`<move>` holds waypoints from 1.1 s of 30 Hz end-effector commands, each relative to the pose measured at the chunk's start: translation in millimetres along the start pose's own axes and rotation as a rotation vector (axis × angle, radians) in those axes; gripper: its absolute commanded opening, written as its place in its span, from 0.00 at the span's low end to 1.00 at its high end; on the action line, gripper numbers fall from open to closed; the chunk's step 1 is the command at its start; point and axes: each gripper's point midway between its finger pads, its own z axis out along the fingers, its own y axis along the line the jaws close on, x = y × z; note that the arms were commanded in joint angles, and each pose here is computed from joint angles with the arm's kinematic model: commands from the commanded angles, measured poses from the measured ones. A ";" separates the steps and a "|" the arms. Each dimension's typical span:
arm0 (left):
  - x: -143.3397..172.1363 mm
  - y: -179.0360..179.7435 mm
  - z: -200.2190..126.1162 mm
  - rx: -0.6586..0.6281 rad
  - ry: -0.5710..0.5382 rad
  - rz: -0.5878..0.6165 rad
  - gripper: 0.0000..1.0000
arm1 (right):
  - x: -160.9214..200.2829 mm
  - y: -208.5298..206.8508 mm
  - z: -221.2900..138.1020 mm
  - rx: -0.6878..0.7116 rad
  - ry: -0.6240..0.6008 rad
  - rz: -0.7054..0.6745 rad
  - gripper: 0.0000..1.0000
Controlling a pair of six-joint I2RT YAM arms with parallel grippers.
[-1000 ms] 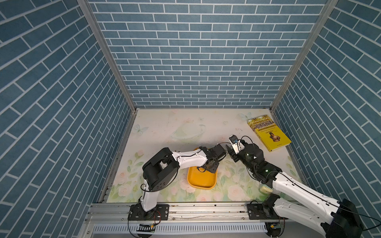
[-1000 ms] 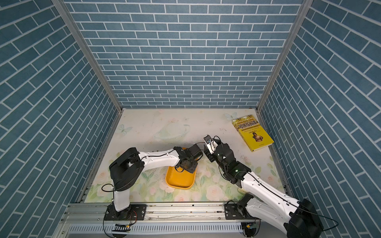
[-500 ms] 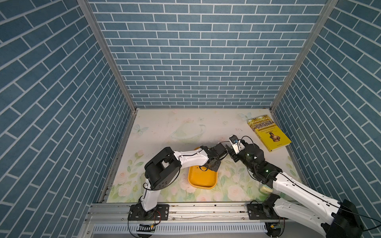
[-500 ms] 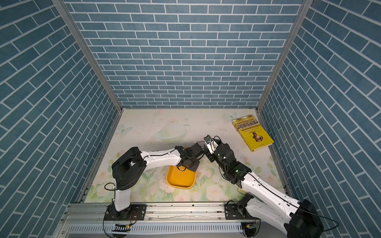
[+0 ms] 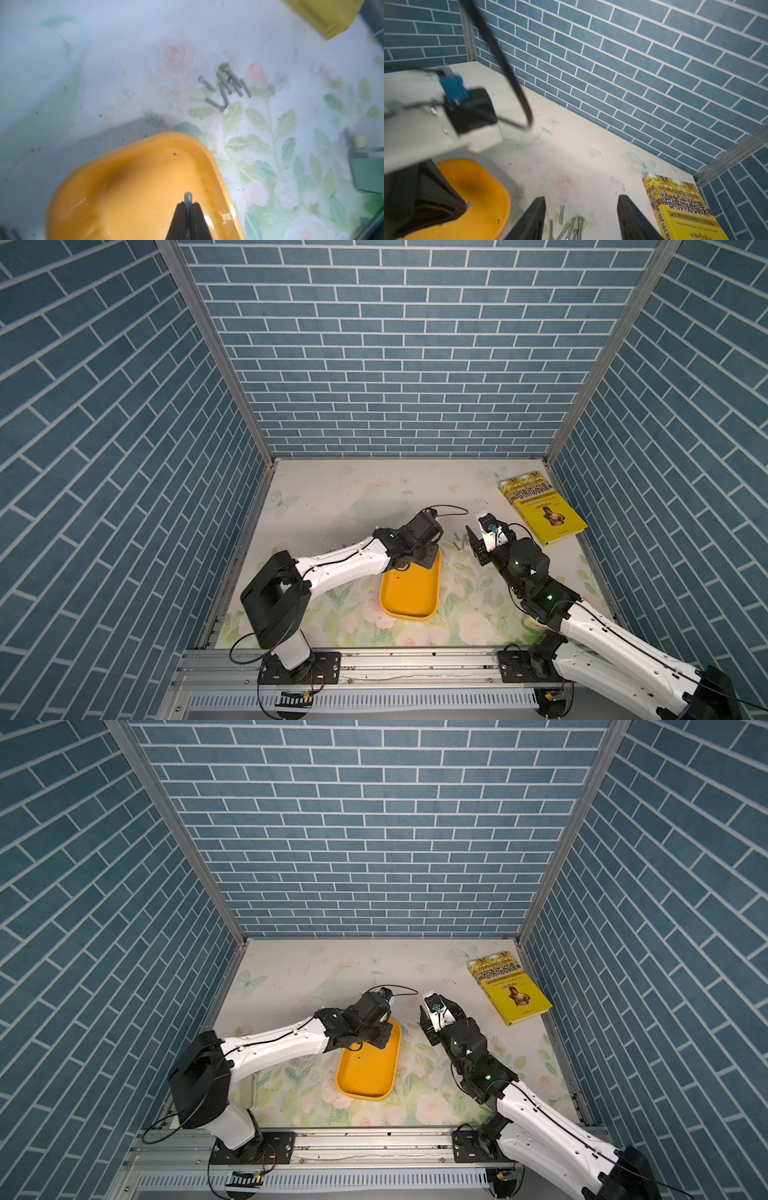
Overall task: Take out the screws from the storage box
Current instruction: Pick up the screw from the storage box, then place the screw at the center of the board.
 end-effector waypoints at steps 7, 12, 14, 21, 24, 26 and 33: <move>20.6 140.7 -40.8 -0.213 -0.159 -0.406 0.00 | 3.2 -14.2 3.0 0.078 -0.060 0.061 0.62; 66.2 192.5 -42.1 -0.347 -0.136 -0.550 0.00 | 15.5 -10.5 10.8 0.063 -0.033 0.068 0.62; 84.2 203.9 -33.9 -0.370 -0.100 -0.601 0.00 | 16.6 -11.6 11.6 0.066 -0.036 0.073 0.62; 122.7 223.7 -6.9 -0.404 -0.016 -0.706 0.00 | 20.2 -14.1 12.8 0.067 -0.034 0.088 0.65; 127.6 222.6 3.1 -0.388 0.007 -0.702 0.00 | 20.4 -15.3 12.1 0.068 -0.033 0.092 0.65; 128.7 221.9 7.6 -0.382 0.016 -0.699 0.00 | 19.5 -15.4 11.5 0.067 -0.036 0.092 0.65; 131.3 225.0 9.3 -0.400 0.029 -0.687 0.17 | 19.6 -13.1 9.4 0.047 -0.075 0.103 0.75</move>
